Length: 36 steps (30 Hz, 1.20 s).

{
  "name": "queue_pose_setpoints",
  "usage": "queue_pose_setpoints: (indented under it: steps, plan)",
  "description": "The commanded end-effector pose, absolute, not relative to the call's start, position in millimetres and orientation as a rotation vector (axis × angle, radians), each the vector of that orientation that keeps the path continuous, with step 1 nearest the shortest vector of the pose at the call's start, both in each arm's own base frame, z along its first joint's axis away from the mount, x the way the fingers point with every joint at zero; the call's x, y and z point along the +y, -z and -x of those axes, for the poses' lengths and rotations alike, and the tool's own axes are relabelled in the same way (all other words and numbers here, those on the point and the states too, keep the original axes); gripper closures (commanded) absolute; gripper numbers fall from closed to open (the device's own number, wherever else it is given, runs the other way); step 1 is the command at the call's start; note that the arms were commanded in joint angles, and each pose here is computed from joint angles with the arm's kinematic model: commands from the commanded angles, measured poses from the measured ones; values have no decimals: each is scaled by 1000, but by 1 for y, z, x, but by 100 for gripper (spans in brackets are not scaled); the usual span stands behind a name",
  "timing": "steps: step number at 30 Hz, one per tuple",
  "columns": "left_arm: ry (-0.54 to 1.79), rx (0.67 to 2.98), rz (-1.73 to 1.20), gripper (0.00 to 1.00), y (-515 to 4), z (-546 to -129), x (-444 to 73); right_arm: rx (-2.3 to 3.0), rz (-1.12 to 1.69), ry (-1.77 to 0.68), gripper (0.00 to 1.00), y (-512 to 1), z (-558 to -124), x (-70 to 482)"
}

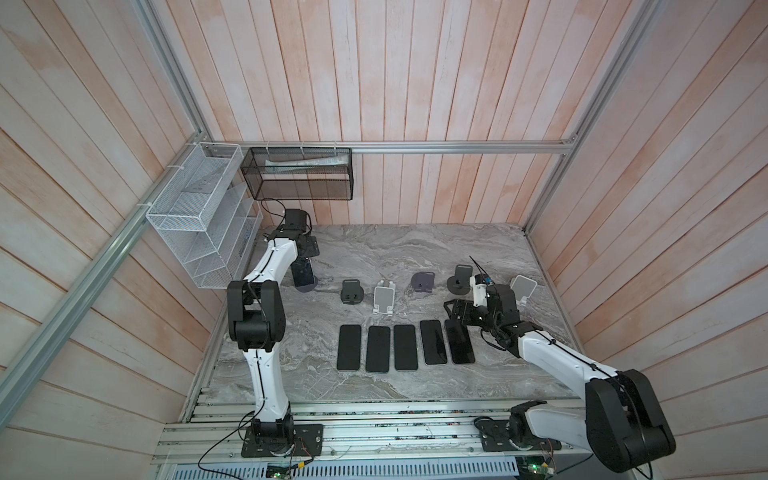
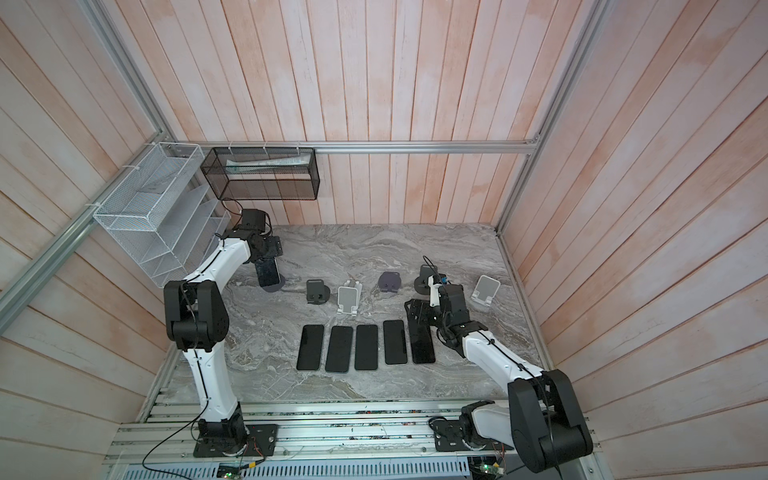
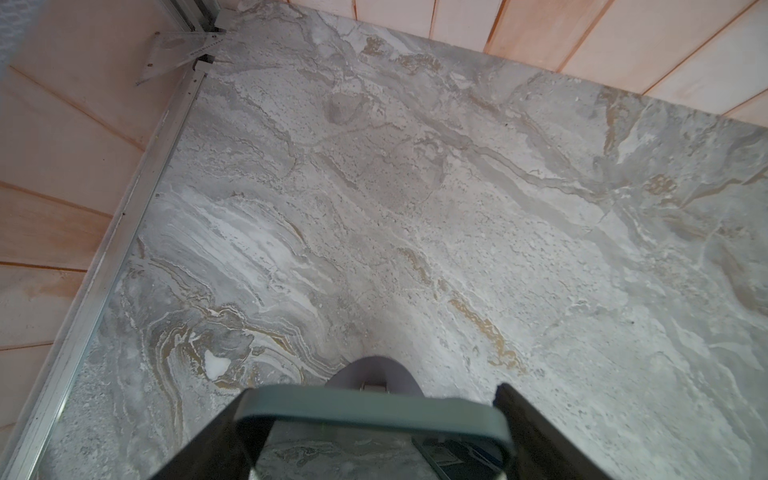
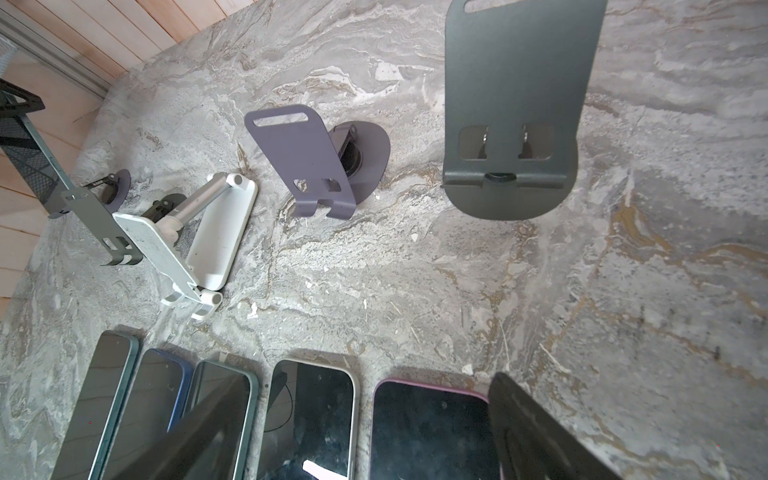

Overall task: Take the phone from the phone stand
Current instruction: 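Lift the dark phone up off its black stand with the left gripper, then carry the dark phone toward the flat row and lower it flat at its end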

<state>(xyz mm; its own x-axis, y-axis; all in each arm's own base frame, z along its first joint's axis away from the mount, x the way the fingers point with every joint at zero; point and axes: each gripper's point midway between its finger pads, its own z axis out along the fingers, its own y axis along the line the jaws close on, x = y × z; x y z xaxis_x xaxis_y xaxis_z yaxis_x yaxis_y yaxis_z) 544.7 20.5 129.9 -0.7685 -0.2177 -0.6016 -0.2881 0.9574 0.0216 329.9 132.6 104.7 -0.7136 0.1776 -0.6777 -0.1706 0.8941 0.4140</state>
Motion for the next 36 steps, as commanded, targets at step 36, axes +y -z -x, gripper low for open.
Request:
queue_pose_setpoints:
  steps: [36]
  plan:
    - [-175,2371,203,36,-211,-450,-21,2233,23,-603,8,-123,-333,136]
